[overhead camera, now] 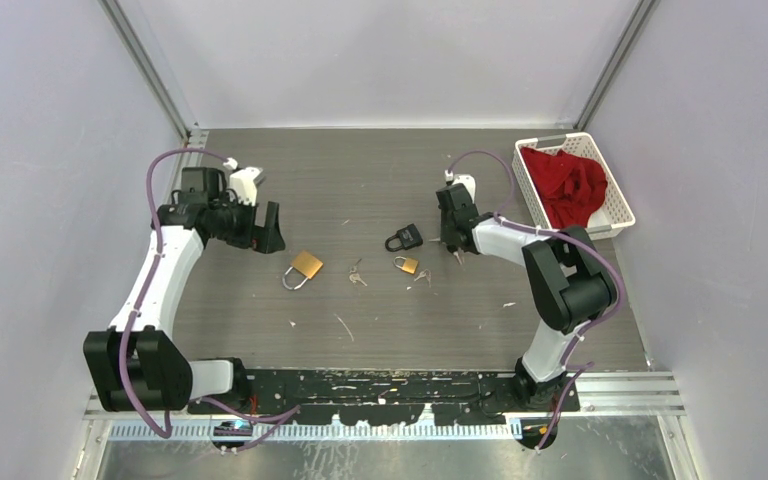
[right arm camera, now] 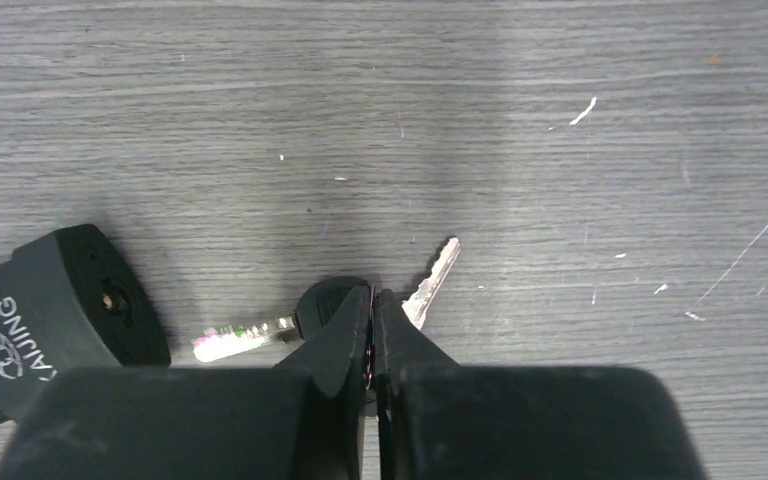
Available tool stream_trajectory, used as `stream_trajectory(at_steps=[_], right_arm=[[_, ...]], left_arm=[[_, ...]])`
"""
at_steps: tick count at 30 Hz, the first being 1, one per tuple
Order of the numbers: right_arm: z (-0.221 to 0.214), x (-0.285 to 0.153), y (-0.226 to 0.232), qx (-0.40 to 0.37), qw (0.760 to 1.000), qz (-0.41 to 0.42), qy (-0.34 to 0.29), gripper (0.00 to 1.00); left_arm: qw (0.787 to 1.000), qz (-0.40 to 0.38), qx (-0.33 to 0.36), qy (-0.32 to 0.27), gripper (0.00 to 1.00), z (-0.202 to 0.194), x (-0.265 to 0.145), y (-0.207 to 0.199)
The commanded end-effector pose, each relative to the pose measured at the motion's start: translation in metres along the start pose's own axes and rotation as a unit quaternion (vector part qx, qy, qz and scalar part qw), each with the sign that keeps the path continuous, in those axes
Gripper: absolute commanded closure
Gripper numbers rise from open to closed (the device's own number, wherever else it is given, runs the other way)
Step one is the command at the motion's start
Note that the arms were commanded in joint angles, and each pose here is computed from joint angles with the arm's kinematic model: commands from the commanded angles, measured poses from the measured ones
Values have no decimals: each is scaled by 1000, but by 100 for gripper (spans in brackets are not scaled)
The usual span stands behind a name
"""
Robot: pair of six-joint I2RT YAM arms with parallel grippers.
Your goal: Unlock with the key
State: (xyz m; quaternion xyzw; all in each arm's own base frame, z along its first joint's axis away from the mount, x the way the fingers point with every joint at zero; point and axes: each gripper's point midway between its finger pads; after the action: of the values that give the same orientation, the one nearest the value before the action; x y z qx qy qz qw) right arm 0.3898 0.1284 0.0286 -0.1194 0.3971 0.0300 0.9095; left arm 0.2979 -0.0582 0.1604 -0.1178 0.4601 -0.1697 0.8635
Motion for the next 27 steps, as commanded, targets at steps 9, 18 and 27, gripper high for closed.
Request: stream_trajectory(at_steps=[9, 18, 27], right_arm=[[15, -37, 30, 66, 993, 99, -18, 99], [22, -63, 27, 89, 987, 123, -43, 99], [49, -110, 28, 152, 970, 156, -107, 99]], left_arm=[[986, -160, 32, -30, 0, 21, -20, -75], [974, -190, 109, 64, 0, 0, 27, -144], [956, -240, -19, 168, 1, 7, 62, -208]])
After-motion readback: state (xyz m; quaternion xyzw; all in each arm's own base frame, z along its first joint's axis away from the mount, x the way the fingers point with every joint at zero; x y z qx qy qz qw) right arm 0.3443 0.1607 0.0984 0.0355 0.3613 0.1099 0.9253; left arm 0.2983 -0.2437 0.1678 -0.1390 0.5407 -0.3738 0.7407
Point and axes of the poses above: each gripper's point midway between its finger pads, its own x axis out along the fingers, its own y axis along the line the jaws close on, z = x × y, and after that the axes turned 14 degrees about -x, right-handed
